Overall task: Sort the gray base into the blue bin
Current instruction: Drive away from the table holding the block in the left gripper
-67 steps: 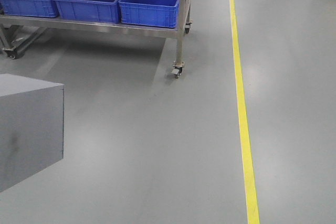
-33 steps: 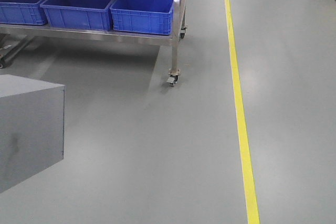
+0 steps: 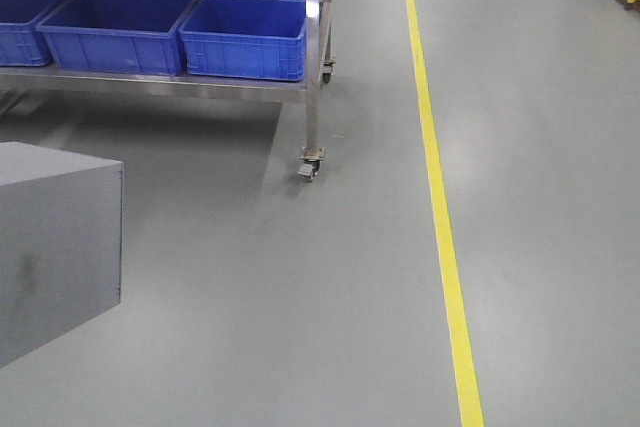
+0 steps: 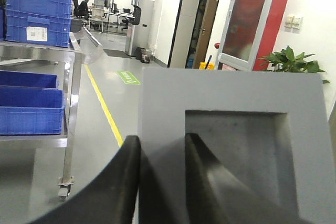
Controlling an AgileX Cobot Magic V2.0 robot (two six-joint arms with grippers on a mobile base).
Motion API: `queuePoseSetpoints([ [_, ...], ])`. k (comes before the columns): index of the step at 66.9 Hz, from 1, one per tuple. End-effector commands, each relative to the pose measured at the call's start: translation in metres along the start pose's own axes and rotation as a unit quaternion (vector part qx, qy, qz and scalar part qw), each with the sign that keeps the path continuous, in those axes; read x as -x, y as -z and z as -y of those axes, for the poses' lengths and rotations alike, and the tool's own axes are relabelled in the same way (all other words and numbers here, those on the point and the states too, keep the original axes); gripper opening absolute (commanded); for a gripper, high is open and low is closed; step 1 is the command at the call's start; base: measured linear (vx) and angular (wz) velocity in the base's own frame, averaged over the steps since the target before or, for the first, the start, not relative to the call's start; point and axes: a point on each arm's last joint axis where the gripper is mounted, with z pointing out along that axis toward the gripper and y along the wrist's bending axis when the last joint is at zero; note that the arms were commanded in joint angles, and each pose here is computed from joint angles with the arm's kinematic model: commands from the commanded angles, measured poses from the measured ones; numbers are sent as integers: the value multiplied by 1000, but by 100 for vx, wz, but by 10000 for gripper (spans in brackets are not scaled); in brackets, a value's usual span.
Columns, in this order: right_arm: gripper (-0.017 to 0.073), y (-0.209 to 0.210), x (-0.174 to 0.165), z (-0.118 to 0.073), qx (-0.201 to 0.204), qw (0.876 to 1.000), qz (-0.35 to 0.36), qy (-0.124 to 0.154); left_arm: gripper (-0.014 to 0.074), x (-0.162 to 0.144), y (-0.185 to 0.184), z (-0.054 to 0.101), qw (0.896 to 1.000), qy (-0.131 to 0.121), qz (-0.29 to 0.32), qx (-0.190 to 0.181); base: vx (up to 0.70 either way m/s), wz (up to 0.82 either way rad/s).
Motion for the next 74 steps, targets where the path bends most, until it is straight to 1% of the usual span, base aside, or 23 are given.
queuePoseSetpoints([
  [1, -5, -1, 5, 0, 0, 1000, 26, 8, 2, 18, 2, 5, 998, 4, 61, -16, 23, -14],
  [32, -5, -1, 5, 0, 0, 1000, 26, 8, 2, 18, 2, 5, 998, 4, 61, -16, 22, -17],
  [45, -5, -1, 5, 0, 0, 1000, 26, 8, 2, 18, 2, 5, 998, 4, 61, -16, 21, -4],
  [59, -5, -1, 5, 0, 0, 1000, 26, 8, 2, 18, 2, 5, 998, 4, 61, -16, 21, 24],
  [74, -5, -1, 5, 0, 0, 1000, 26, 8, 2, 18, 2, 5, 998, 4, 61, -16, 22, 56],
])
